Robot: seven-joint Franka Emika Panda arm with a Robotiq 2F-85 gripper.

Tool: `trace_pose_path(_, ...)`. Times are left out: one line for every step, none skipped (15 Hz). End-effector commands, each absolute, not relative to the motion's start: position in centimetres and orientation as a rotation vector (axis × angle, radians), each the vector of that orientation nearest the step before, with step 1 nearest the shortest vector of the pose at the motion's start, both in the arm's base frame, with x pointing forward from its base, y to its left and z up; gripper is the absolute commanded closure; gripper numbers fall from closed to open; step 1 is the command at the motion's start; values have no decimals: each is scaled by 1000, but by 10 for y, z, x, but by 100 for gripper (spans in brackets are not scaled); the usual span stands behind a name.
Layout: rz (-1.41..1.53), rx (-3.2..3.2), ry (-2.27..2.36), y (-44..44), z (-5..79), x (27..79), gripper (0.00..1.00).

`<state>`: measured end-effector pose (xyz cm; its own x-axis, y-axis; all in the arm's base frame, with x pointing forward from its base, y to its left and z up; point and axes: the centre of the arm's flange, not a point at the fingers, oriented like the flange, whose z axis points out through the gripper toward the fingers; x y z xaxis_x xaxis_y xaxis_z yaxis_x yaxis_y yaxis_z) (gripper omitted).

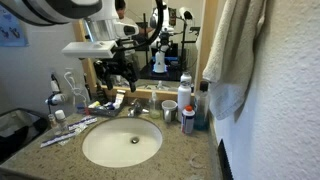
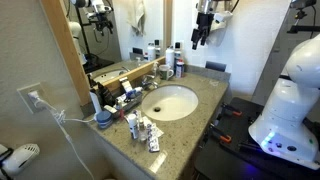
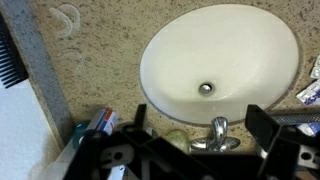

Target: Move the shaving stick to the right side of the counter

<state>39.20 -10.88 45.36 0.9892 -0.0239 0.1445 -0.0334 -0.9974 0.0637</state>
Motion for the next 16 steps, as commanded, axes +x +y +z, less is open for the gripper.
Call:
trace_pose_path(222, 3067, -44, -109, 454, 392, 0)
trace_pose_path(222, 3067, -44, -109, 454, 392, 0)
trace_pose_path(200, 3061, -9, -107, 452, 401, 0)
trace_pose_path(180, 3051, 55, -101, 449, 418, 0)
trace_pose_path(160, 3039, 122, -93, 445, 434, 0)
trace_pose_path(145, 3031, 206, -82, 441, 450, 0)
trace_pose_path(118, 3014, 301, -65, 437, 472, 0)
trace_pose_path(104, 2998, 377, -47, 432, 489, 0)
trace_pose_path(89, 2985, 459, -25, 427, 502, 0)
trace_pose_path(74, 2967, 541, -3, 422, 516, 0)
trace_pose_path(58, 2948, 621, 19, 415, 531, 0)
trace_pose_path(41, 2927, 699, 44, 404, 544, 0)
trace_pose_path(25, 2901, 779, 65, 394, 559, 0)
trace_pose_path(18, 2872, 855, 88, 382, 571, 0)
trace_pose_path(6, 2838, 934, 108, 370, 584, 0)
trace_pose_path(13, 2809, 1011, 128, 357, 596, 0)
